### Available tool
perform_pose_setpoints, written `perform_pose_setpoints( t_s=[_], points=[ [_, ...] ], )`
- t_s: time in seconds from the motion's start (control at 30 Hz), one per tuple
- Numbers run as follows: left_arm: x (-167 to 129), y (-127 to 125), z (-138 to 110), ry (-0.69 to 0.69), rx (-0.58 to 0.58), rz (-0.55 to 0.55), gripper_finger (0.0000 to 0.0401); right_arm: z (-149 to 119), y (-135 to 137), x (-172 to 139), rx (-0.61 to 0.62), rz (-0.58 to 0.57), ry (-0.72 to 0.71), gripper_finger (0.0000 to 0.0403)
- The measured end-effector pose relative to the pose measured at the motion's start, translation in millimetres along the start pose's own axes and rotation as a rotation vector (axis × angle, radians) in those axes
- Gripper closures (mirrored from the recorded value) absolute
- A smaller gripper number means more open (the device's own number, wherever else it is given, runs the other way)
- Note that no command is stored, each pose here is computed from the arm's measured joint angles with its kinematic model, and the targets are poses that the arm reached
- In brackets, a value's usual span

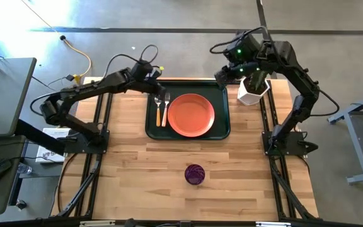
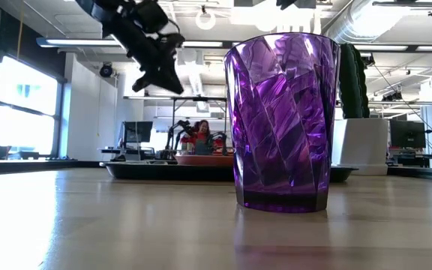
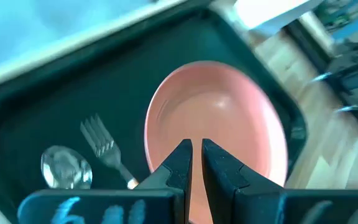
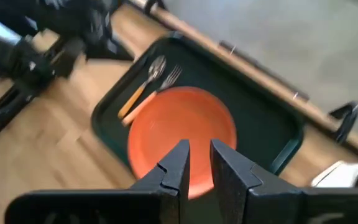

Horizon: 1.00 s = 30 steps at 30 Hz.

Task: Pick and place plate/cup/fork/spoon on tray
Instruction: Put the purple cup on the top right of the orange plate

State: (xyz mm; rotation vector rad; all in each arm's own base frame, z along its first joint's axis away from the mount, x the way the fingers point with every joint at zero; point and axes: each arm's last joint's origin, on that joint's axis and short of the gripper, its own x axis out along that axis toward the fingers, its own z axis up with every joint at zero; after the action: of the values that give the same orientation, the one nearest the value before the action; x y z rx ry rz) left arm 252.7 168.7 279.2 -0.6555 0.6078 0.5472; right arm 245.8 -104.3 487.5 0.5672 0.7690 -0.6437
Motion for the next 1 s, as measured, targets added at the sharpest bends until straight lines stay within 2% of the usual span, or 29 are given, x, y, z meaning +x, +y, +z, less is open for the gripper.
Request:
perform_pose_setpoints(
  t_s=[0.37, 0.8, 1.0],
  points=[
    [-31.9, -3.9, 6.5, -0.098, 0.201, -0.018, 0.0375, -27.4, 47.3, 4.5, 0.07, 0.097, 0.123, 0.035],
    [-33.6, -1.4, 6.0, -0.089, 0.248, -0.005, 0.0375, -63.4, 111.8, 38.0, -0.051, 0.135, 0.286, 0.0348],
    [-33.3, -1.5, 4.6, -0.07, 0.246, -0.024, 0.0375, -77.5, 134.3, 61.8, -0.117, 0.119, 0.354, 0.0314]
  ],
)
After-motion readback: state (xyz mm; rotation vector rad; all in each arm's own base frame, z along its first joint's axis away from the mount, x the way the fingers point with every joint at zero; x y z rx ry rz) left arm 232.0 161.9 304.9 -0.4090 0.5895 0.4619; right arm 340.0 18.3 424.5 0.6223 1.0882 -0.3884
